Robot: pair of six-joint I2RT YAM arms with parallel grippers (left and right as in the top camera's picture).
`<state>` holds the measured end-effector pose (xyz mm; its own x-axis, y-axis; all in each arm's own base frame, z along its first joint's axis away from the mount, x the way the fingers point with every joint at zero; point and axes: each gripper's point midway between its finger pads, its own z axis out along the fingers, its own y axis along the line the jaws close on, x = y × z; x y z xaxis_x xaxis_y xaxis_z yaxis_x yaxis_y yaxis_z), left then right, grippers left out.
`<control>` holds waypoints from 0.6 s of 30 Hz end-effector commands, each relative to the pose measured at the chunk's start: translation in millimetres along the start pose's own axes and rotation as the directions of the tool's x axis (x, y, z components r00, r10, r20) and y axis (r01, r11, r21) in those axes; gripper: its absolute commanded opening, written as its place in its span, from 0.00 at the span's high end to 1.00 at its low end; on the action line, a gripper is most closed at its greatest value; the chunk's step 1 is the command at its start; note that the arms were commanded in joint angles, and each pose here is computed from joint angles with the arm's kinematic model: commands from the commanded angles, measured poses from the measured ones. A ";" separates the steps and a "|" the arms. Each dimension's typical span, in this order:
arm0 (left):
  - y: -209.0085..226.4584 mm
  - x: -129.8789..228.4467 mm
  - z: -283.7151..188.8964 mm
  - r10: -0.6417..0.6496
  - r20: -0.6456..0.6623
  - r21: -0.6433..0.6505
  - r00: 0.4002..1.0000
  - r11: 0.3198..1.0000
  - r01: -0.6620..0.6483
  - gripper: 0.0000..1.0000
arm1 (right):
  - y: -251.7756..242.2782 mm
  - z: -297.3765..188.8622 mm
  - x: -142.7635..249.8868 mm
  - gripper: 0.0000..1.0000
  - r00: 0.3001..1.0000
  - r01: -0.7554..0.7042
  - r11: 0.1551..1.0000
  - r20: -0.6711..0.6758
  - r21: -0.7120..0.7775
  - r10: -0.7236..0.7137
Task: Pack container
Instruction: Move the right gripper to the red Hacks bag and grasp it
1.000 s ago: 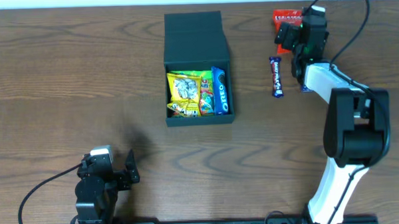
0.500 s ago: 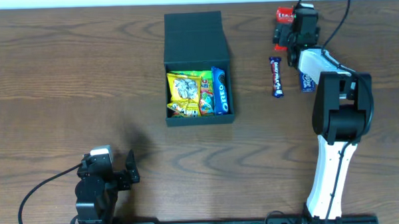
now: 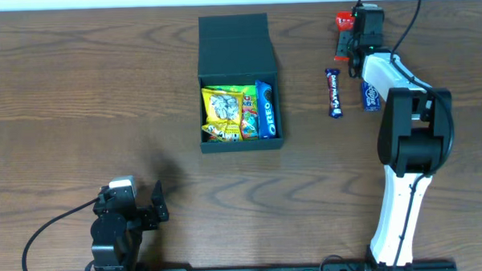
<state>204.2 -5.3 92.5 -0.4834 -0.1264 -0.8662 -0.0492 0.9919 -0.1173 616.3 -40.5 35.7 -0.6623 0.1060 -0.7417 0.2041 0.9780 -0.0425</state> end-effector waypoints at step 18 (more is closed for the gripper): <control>1.4 1.6 1.5 -0.013 0.002 -0.006 1.000 1.000 0.013 0.05 | 28.8 -98.0 -52.7 0.01 1.000 0.004 1.000 0.028 -0.022 -0.004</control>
<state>204.2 -5.3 92.5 -0.4834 -0.1264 -0.8662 -0.0492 0.9919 -0.1173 582.7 28.5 187.2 -0.5882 0.0057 -0.8087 0.0840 0.9950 -0.0541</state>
